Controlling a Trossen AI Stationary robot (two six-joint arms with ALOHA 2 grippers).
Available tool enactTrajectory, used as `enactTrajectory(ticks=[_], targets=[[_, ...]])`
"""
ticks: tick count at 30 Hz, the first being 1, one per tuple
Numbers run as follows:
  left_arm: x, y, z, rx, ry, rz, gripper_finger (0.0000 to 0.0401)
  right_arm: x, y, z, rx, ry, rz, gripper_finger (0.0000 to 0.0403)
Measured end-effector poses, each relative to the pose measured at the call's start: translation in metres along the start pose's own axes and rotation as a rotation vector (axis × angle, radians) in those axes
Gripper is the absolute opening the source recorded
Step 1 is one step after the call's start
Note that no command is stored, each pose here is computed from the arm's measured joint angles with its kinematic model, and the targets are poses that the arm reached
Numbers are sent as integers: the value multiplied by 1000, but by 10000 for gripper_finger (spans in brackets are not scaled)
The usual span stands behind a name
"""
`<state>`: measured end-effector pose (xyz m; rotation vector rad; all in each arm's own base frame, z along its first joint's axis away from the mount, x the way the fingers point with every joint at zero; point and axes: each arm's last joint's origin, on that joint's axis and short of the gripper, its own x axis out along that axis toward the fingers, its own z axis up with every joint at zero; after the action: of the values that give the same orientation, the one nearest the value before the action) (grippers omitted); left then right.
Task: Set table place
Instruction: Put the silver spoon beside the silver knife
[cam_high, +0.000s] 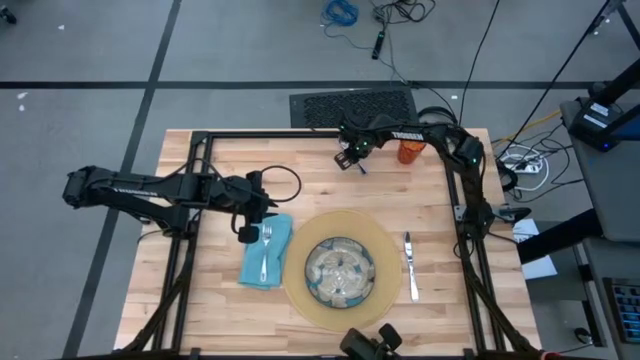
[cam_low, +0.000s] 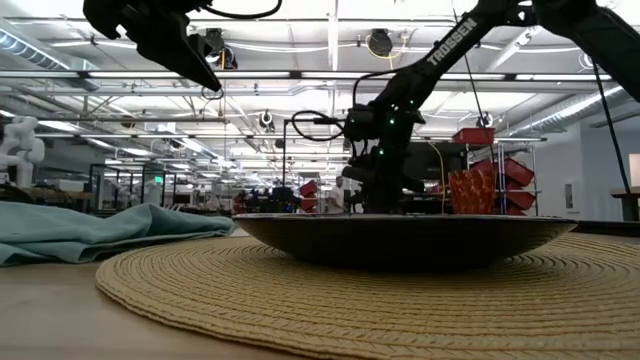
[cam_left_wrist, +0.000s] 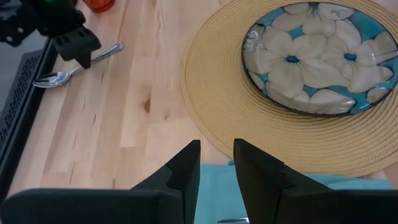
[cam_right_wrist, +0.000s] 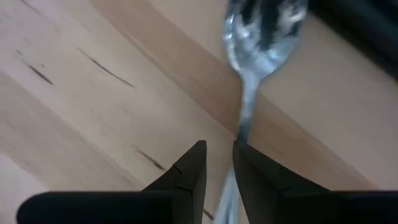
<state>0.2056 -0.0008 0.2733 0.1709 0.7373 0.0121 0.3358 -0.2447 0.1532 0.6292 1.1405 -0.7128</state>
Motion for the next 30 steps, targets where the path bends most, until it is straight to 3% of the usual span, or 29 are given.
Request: enactTrajectory(ticks=[8,15,24,30], targets=[[0,0,0,-2,0,-1,83,17,-2,-2,7,43,-5,66],[0,-1,0,-3,-3,-15,83,17,-4,-1,2,47,-11,7],[0,-1,0,-2,-1,-29,83,-11,24,21,-77,-6,75,57],[1,-1,-1,3,3,-31,83,-22,21,27,-102,-2,16,73]])
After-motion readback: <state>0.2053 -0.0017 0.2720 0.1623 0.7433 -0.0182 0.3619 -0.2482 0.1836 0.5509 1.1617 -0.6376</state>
